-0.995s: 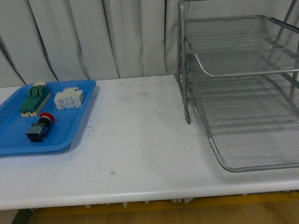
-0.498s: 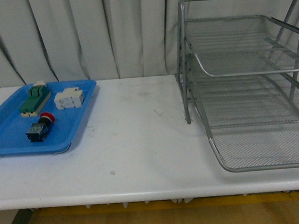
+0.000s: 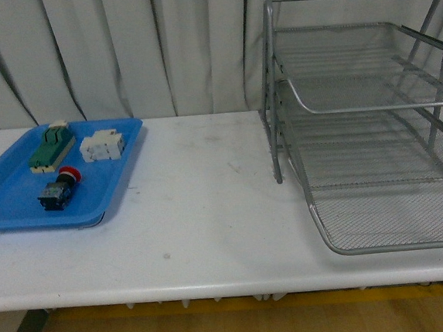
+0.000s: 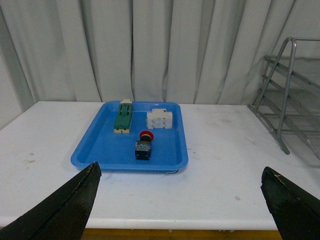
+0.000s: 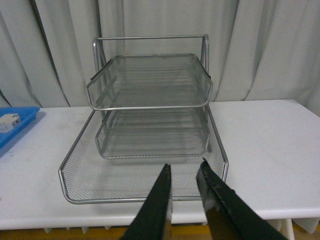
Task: Place button on rack with both arms
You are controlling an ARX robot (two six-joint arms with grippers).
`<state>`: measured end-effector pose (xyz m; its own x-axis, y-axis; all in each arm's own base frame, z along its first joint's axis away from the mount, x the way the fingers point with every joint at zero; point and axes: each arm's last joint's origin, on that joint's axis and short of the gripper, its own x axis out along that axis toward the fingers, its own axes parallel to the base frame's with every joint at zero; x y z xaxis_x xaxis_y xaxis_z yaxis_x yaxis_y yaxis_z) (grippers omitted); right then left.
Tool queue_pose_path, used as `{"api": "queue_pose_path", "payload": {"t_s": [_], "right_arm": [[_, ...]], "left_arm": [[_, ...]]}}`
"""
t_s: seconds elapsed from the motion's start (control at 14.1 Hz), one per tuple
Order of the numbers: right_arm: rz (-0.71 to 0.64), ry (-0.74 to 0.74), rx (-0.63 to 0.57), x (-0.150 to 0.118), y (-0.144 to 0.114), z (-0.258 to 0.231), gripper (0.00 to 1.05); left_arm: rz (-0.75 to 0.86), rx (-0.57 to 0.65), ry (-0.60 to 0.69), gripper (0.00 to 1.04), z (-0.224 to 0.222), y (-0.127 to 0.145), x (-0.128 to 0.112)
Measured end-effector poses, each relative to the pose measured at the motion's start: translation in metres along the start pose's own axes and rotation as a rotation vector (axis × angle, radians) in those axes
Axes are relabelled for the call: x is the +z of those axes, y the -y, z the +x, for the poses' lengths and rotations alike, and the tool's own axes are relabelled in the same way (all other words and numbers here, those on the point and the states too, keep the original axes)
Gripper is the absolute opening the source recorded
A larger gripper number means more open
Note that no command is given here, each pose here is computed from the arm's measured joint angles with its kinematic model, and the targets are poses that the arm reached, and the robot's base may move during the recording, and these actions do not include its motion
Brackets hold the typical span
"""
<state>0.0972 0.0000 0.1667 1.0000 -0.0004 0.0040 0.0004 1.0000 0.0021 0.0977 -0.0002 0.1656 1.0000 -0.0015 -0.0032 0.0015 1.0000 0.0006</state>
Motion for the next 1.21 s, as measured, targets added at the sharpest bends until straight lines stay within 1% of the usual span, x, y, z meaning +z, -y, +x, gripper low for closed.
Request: {"api": "queue_pose_path", "payload": {"t_s": [0.07, 0.28, 0.43, 0.5, 0.57, 0.64, 0.71, 0.85, 1.0, 1.07, 1.21], "right_arm": [[0.0, 0.0, 0.0, 0.0, 0.0, 0.0, 0.33], [0.0, 0.0, 0.0, 0.0, 0.0, 0.0, 0.72], [0.0, 0.0, 0.0, 0.0, 0.0, 0.0, 0.96], [0.0, 0.0, 0.0, 0.0, 0.0, 0.0, 0.98], [0.0, -0.001, 0.0, 0.0, 0.0, 0.0, 0.98], [0.0, 0.0, 0.0, 0.0, 0.0, 0.0, 0.98], [0.0, 0.0, 0.0, 0.0, 0.0, 0.0, 0.98], [0.0, 0.0, 0.0, 0.0, 0.0, 0.0, 0.98], [0.0, 0.0, 0.0, 0.0, 0.0, 0.0, 0.98], [0.0, 0.0, 0.0, 0.0, 0.0, 0.0, 0.98], [0.0, 0.0, 0.0, 0.0, 0.0, 0.0, 0.98]], "left_arm": [[0.0, 0.0, 0.0, 0.98, 0.0, 0.0, 0.0], [0.0, 0.0, 0.0, 0.98, 0.0, 0.0, 0.0], [0.0, 0.0, 0.0, 0.98, 0.0, 0.0, 0.0], [0.0, 0.0, 0.0, 0.98, 0.0, 0.0, 0.0], [-0.05, 0.038, -0.173, 0.98, -0.001, 0.001, -0.001], [-0.128, 0.084, -0.398, 0.98, 0.005, 0.003, 0.008], [-0.188, 0.099, -0.409, 0.98, 0.016, 0.003, 0.022], [-0.214, 0.075, -0.341, 0.98, 0.051, 0.004, 0.04], [-0.203, 0.029, -0.355, 0.98, 0.106, 0.009, 0.04], [-0.179, -0.001, -0.374, 0.98, 0.139, 0.014, 0.037], [-0.127, -0.009, -0.453, 0.98, 0.203, 0.016, 0.026]]}}
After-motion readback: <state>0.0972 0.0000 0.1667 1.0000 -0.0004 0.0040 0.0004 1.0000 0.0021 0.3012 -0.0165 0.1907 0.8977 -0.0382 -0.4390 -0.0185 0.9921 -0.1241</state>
